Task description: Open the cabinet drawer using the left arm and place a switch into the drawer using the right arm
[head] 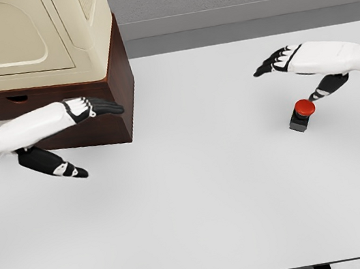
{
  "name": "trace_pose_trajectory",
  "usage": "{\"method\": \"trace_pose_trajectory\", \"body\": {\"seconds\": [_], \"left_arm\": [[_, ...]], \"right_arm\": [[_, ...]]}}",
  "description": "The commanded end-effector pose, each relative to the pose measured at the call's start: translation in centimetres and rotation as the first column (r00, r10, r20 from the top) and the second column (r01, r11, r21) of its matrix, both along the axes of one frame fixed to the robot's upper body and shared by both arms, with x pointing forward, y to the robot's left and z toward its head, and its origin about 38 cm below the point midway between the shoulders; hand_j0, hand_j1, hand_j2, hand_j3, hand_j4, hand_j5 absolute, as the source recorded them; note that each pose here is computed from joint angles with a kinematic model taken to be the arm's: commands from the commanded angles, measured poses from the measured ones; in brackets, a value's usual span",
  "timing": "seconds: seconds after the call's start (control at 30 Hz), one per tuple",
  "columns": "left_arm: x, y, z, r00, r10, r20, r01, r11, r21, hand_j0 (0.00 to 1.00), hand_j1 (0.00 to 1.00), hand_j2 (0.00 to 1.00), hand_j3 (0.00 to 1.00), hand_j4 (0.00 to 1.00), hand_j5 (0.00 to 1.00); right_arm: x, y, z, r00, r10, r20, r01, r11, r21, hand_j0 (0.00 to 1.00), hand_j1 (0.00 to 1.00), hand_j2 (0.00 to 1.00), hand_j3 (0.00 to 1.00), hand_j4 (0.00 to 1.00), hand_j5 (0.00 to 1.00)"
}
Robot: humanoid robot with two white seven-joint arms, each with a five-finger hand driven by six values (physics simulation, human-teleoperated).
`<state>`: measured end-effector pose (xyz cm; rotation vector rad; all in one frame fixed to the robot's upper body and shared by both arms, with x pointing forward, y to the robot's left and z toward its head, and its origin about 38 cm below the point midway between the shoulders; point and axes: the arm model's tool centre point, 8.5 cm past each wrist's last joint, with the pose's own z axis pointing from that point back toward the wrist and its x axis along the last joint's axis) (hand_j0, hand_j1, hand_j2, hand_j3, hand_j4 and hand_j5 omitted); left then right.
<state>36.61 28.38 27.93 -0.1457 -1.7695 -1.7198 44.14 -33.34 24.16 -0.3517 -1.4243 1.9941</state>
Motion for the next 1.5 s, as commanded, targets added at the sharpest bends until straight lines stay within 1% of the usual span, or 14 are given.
{"method": "trace_pose_trajectory", "body": {"seconds": [0.0,0.1,0.2,0.33,0.4,0.47,0.5,0.7,0.8,0.9,0.97,1.1,1.27,1.47], "left_arm": [[0.3,0.5,1.2,0.999,0.018,0.028,-0.018,1.0,-0.013,1.0,1.0,1.0,1.0,1.0,1.0],[0.3,0.4,1.6,0.999,0.017,0.043,-0.016,1.0,-0.01,1.0,1.0,1.0,1.0,1.0,1.0],[0.9,2.4,5.4,0.978,0.134,0.161,-0.115,0.986,-0.122,1.0,1.0,1.0,1.0,1.0,1.0],[1.1,2.3,7.3,0.97,0.128,0.205,-0.104,0.987,-0.125,1.0,1.0,1.0,1.0,1.0,1.0],[0.6,2.2,5.9,0.987,0.055,0.151,-0.056,0.998,0.002,1.0,1.0,1.0,1.0,1.0,1.0],[-0.4,3.2,4.3,0.998,-0.026,0.062,0.012,0.979,0.204,1.0,1.0,1.0,1.0,1.0,1.0],[-0.5,3.6,4.4,0.998,-0.021,0.062,0.007,0.976,0.216,1.0,1.0,1.0,1.0,1.0,1.0],[-0.6,4.0,4.9,0.999,-0.005,0.053,-0.006,0.981,0.193,1.0,1.0,1.0,1.0,1.0,1.0],[-0.8,4.9,5.7,0.999,0.03,0.02,-0.032,0.991,0.131,1.0,1.0,1.0,1.0,1.0,1.0],[-0.9,5.0,6.0,1.0,0.025,0.019,-0.027,0.989,0.148,1.0,1.0,1.0,1.0,1.0,1.0],[-0.3,5.2,5.4,0.996,0.085,-0.034,-0.077,0.978,0.194,1.0,1.0,1.0,1.0,1.0,1.0],[-0.4,5.7,4.6,0.985,0.107,-0.137,-0.069,0.964,0.259,1.0,1.0,1.0,1.0,1.0,1.0],[-0.3,5.7,5.0,0.984,0.114,-0.137,-0.077,0.966,0.248,1.0,1.0,1.0,1.0,1.0,1.0],[1.1,6.6,5.2,0.957,0.238,-0.166,-0.187,0.943,0.274,1.0,1.0,1.0,1.0,1.0,1.0]], "right_arm": [[0.1,-0.2,0.0,1.0,-0.009,-0.004,0.009,1.0,0.004,1.0,1.0,1.0,1.0,1.0,1.0],[0.2,-0.6,-0.3,1.0,-0.022,-0.012,0.022,1.0,0.006,1.0,1.0,1.0,1.0,1.0,1.0],[0.1,-1.4,0.0,0.999,-0.036,-0.01,0.036,0.999,-0.006,1.0,1.0,1.0,1.0,1.0,1.0],[0.6,-3.3,-1.2,0.994,-0.097,-0.046,0.097,0.995,-0.009,1.0,1.0,1.0,1.0,1.0,1.0],[0.3,-3.4,-1.7,0.993,-0.099,-0.059,0.099,0.995,-0.008,1.0,1.0,1.0,1.0,1.0,1.0],[0.0,-3.4,-2.6,0.992,-0.101,-0.078,0.1,0.995,-0.013,1.0,1.0,1.0,1.0,1.0,1.0],[-0.1,-3.5,-2.8,0.991,-0.101,-0.083,0.1,0.995,-0.012,1.0,1.0,1.0,1.0,1.0,1.0],[-0.7,-3.3,-4.4,0.988,-0.095,-0.119,0.093,0.995,-0.022,1.0,1.0,1.0,1.0,1.0,1.0],[-0.9,-2.8,-5.1,0.987,-0.08,-0.137,0.076,0.997,-0.034,1.0,1.0,1.0,1.0,1.0,1.0],[-1.1,-2.4,-5.8,0.985,-0.067,-0.156,0.06,0.997,-0.045,1.0,1.0,1.0,1.0,1.0,1.0],[-1.2,-2.1,-5.8,0.986,-0.057,-0.157,0.05,0.998,-0.05,1.0,1.0,1.0,1.0,1.0,1.0],[-1.6,-1.6,-4.8,0.99,-0.03,-0.135,0.022,0.998,-0.059,0.99,0.99,0.99,0.99,0.99,0.99],[-1.7,-1.5,-4.6,0.991,-0.022,-0.131,0.014,0.998,-0.063,0.9,0.9,0.9,0.9,0.9,0.9],[-1.7,-1.7,-5.3,0.988,-0.029,-0.151,0.018,0.997,-0.072,0.83,0.83,0.83,0.83,0.83,0.83]]}}
